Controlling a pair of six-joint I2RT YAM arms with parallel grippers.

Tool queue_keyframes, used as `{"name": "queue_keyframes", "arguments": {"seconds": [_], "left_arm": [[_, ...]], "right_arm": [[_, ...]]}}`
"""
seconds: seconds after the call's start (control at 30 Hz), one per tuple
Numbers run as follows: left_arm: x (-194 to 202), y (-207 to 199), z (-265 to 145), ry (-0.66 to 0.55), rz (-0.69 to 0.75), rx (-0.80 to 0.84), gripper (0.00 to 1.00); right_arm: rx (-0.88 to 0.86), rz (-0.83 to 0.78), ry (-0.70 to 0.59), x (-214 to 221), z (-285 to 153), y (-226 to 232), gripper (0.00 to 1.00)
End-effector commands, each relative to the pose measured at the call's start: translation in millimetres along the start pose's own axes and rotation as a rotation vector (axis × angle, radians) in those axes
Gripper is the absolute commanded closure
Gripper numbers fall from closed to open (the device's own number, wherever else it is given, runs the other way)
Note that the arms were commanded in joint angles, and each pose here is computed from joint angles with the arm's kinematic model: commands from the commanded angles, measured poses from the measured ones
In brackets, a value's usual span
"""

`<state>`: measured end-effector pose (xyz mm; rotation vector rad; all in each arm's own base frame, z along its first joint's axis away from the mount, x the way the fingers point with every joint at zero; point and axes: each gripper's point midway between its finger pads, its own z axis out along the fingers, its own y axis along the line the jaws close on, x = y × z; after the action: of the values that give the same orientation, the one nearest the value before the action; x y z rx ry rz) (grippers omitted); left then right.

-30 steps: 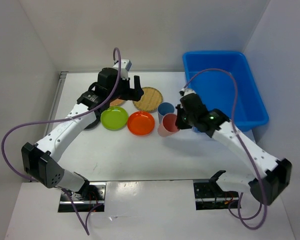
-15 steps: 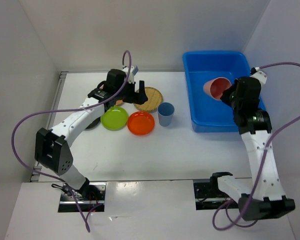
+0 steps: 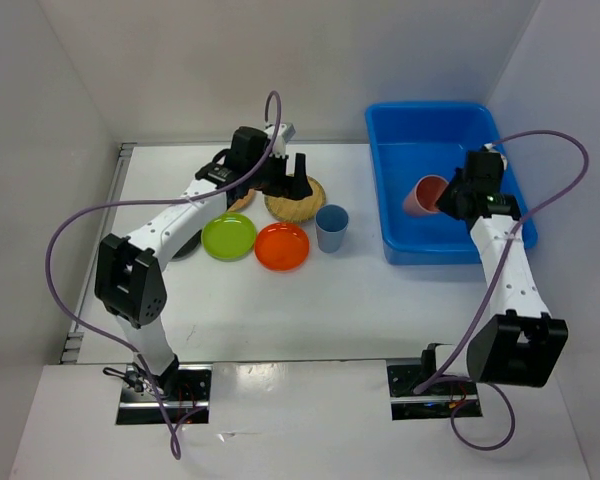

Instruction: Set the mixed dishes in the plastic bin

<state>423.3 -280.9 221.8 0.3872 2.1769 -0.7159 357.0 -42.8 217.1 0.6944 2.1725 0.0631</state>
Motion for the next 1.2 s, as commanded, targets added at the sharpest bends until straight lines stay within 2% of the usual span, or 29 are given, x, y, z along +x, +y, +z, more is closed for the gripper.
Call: {"name": "queue_keyframes", "arguments": {"seconds": [0.0, 0.17, 0.73, 0.9, 0.93, 0.97, 1.03, 1.07, 1.17], "left_arm": [[-6, -3, 7, 0.007, 0.017, 0.010, 0.00], [4, 4, 17, 0.064, 0.044, -0.004, 0.00], [16, -2, 43, 0.114, 0.083, -0.038, 0.00], [22, -8, 45, 0.126, 0.101, -0.034, 0.00], [22, -6, 45, 0.124, 0.102, -0.043, 0.00], [21, -3, 45, 0.120, 0.103, -0.060, 0.00], [24, -9, 48, 0.128, 0.127, -0.073, 0.00], [25, -3, 47, 0.131, 0.128, -0.107, 0.00], [26, 1, 55, 0.136, 0.146, -0.146, 0.00]], "right_arm": [[-0.062, -0.072, 0.048, 12, 20, 23, 1.00], [-0.024, -0.108, 0.089, 30, 36, 25, 1.00], [0.116, -0.155, 0.185, 71, 69, 2, 1.00], [0.132, -0.150, 0.190, 71, 69, 0, 0.92], [0.132, -0.150, 0.190, 71, 69, 0, 0.88], [0.127, -0.148, 0.182, 69, 67, 1, 0.75], [0.121, -0.145, 0.170, 63, 63, 3, 0.64], [0.109, -0.140, 0.146, 55, 59, 7, 0.52], [0.077, -0.138, 0.119, 41, 47, 19, 0.35]]}}
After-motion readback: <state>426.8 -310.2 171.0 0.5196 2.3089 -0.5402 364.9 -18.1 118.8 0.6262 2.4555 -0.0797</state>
